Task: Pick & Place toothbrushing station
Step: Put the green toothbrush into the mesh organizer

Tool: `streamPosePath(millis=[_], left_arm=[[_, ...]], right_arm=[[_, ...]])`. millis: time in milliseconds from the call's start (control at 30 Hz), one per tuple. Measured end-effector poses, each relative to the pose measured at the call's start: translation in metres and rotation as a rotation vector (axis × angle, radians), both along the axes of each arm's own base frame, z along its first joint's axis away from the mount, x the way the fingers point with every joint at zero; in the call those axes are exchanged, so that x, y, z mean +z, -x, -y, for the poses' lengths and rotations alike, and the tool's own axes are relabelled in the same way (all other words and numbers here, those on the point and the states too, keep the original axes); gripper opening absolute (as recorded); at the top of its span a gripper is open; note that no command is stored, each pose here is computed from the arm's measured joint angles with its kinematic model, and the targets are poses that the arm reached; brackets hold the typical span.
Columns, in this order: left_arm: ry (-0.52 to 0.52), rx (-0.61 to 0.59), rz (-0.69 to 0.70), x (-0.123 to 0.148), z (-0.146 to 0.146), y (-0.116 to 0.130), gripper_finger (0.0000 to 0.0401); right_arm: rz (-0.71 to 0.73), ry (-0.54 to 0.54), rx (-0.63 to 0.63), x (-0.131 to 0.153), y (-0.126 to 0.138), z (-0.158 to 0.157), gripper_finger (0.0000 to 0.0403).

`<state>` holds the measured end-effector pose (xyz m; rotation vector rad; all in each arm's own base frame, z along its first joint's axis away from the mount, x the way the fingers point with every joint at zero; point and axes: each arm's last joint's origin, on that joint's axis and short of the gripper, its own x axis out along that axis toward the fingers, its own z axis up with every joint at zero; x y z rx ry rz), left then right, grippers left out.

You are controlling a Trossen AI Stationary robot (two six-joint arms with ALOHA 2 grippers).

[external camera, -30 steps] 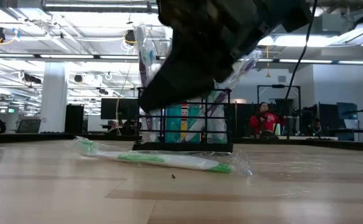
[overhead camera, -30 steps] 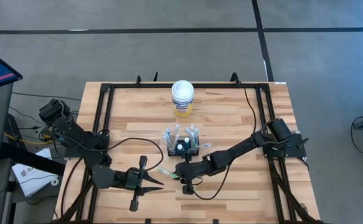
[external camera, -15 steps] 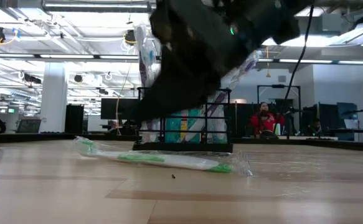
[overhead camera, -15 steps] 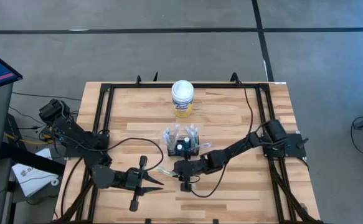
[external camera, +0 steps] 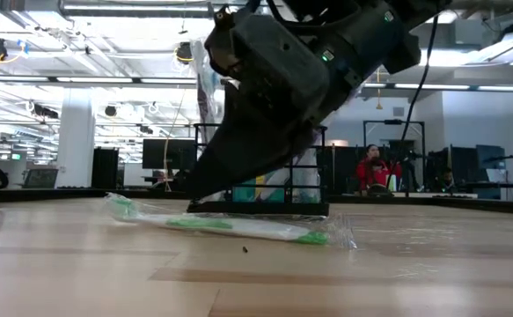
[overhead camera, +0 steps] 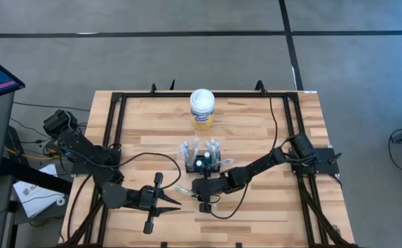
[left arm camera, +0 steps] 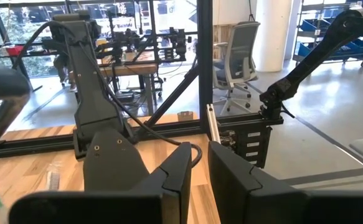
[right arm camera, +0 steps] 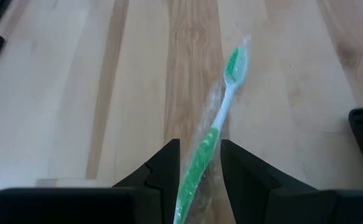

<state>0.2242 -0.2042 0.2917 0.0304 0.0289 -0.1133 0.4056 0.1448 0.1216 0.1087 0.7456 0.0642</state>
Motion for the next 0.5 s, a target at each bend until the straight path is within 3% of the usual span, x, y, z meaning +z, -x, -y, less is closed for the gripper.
streamPosePath(millis=[500], left_arm=[[-0.001, 0.003, 0.0, -0.0002, -0.0001, 0.0, 0.0049]], right_arm=[[-0.065, 0.0, -0.013, -0.01, 0.0029, 0.0009, 0.0107]])
